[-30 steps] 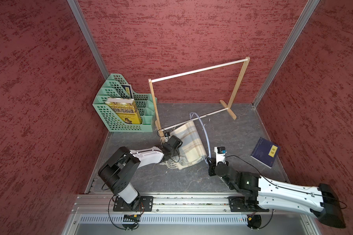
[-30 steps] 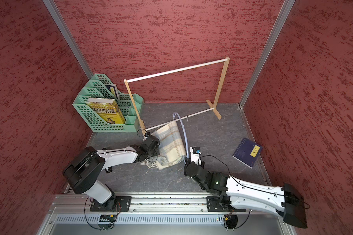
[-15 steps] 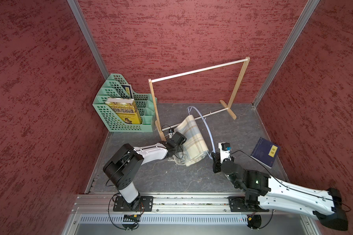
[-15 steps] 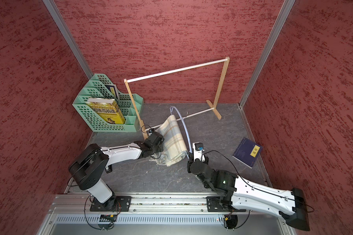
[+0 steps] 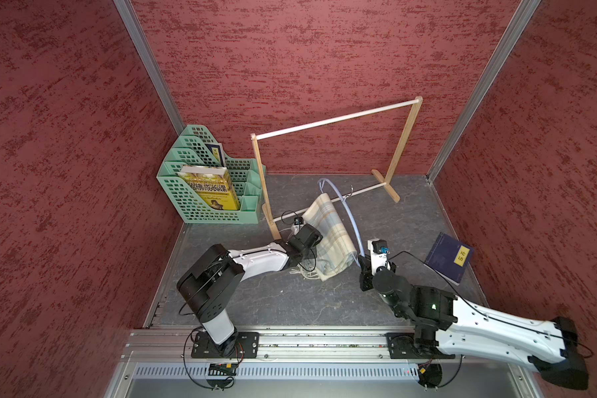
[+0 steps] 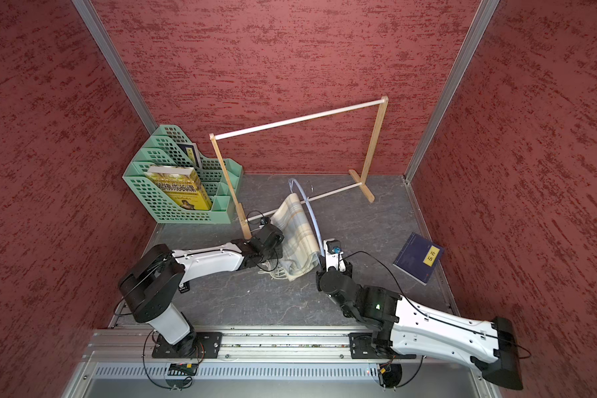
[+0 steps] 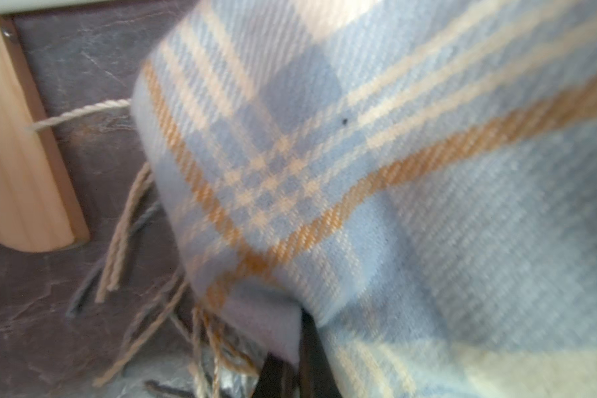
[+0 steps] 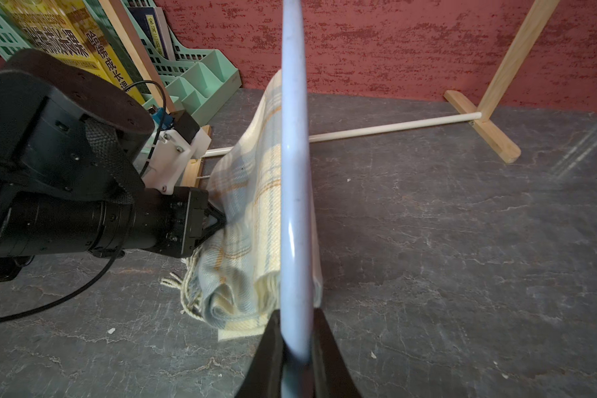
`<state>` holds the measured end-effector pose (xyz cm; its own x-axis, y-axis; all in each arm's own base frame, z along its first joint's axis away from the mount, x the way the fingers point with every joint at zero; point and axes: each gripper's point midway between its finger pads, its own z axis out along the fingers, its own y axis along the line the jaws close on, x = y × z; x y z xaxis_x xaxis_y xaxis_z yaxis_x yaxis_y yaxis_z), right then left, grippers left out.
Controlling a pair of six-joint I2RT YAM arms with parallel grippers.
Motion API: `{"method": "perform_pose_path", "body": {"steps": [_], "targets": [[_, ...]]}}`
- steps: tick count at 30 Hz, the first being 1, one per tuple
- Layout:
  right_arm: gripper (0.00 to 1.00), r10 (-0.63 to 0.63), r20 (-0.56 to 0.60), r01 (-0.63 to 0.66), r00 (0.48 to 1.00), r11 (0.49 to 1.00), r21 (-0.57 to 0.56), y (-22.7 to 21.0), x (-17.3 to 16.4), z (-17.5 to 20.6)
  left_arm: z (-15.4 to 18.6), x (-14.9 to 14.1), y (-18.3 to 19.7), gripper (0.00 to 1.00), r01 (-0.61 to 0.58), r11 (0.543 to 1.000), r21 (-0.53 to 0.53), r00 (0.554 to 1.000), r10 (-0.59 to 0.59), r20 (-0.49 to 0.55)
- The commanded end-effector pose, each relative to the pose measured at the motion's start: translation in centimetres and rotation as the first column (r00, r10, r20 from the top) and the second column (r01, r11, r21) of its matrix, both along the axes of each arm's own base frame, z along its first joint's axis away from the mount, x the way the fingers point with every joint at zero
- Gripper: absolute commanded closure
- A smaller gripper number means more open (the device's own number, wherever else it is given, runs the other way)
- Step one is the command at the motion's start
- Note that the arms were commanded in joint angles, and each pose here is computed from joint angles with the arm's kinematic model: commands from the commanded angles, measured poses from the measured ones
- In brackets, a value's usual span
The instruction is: Hang the scarf on the hanger
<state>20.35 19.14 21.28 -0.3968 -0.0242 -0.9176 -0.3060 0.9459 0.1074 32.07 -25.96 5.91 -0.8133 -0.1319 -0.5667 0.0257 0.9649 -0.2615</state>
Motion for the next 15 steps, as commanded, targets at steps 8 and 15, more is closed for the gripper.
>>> {"method": "perform_pose_path", "body": {"steps": [8, 15], "targets": [[1.0, -0.058, 0.157, 0.037, 0.986, 0.99, 0.137, -0.1, 1.3, 8.1, 1.4, 0.3, -0.2, 0.94, -0.006, 1.0, 0.028, 0.999, 0.005, 0.034], [1.0, -0.046, 0.189, 0.022, 0.981, 0.992, 0.125, -0.1, 1.4, 10.2, 1.4, 1.1, -0.9, 0.99, 0.006, 0.999, 0.036, 0.999, -0.007, 0.041]]}}
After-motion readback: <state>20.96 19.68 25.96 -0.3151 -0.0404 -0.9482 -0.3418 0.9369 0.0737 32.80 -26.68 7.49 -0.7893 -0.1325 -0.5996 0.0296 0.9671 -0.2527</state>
